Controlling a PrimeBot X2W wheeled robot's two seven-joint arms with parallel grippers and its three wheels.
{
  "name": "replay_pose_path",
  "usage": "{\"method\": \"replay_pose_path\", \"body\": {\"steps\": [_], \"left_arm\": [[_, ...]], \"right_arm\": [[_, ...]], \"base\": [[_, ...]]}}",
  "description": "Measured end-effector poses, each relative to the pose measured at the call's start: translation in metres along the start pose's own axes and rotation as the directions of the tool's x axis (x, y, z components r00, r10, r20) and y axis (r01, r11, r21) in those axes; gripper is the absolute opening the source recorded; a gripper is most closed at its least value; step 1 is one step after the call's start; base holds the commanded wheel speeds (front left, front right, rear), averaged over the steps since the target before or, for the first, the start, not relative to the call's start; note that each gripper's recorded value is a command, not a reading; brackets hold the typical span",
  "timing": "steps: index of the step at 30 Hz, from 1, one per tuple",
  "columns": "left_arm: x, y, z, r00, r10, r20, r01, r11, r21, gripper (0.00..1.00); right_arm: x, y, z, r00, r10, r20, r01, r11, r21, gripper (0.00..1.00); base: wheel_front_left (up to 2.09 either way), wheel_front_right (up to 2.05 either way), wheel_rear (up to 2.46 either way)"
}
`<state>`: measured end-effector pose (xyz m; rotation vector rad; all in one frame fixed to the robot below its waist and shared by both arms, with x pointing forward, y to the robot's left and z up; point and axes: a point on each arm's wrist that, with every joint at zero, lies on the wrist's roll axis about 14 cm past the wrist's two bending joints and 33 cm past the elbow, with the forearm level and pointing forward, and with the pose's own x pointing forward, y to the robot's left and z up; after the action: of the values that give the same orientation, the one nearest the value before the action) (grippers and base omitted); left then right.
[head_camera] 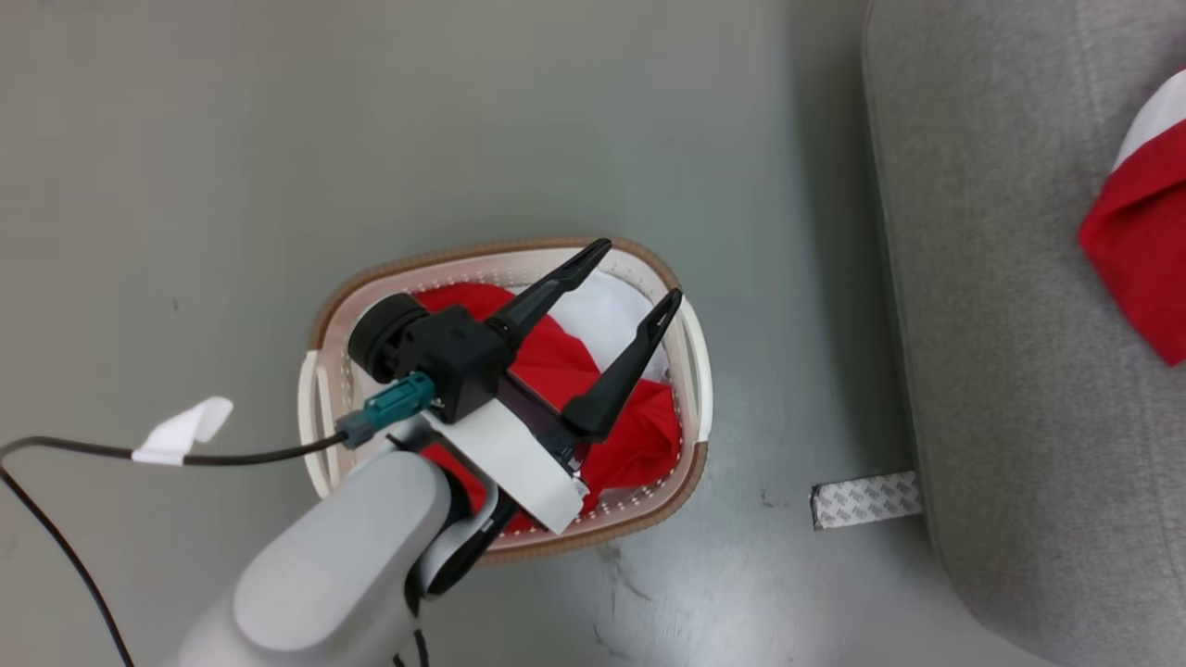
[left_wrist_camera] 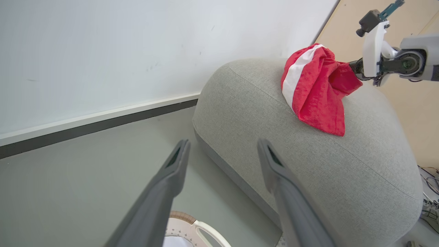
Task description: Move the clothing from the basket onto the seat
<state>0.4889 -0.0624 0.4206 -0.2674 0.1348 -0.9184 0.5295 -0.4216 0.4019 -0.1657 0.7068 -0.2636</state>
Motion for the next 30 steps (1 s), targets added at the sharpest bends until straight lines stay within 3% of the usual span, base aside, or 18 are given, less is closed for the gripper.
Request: {"method": "replay_pose_path", "body": {"steps": [1,2,14,18,24,30], "left_arm": [[0.0,-0.001,0.002,1.0,-0.001,0.003,0.001,1.0,0.002,1.0],[0.0,-0.003,0.005,1.0,-0.002,0.009,0.002,1.0,0.004,1.0],[-0.023,-0.014,0.056,0.993,0.082,0.087,-0.087,0.995,0.054,1.0],[-0.042,-0.017,0.085,0.98,0.139,0.139,-0.151,0.986,0.078,1.0],[-0.081,-0.012,0.129,0.942,0.245,0.229,-0.277,0.953,0.12,1.0],[-0.13,0.0,0.155,0.875,0.374,0.307,-0.424,0.898,0.118,1.0]], "right_arm": [[-0.003,0.0,0.0,1.0,0.001,-0.003,-0.002,1.0,-0.005,0.96],[-0.005,-0.001,0.002,1.0,0.002,-0.001,-0.002,1.0,-0.006,1.0],[-0.07,-0.031,0.005,0.999,-0.002,0.049,0.009,0.989,-0.145,1.0],[-0.104,-0.026,0.041,0.979,0.053,0.196,-0.025,0.989,-0.144,1.0],[-0.163,0.002,0.096,0.872,0.176,0.456,-0.131,0.983,-0.13,1.0],[-0.207,0.039,0.111,0.729,0.273,0.628,-0.241,0.961,-0.138,1.0]], "base": [[0.0,0.0,0.0],[0.0,0.0,0.0],[0.0,0.0,0.0],[0.0,0.0,0.0],[0.0,0.0,0.0],[0.0,0.0,0.0]]}}
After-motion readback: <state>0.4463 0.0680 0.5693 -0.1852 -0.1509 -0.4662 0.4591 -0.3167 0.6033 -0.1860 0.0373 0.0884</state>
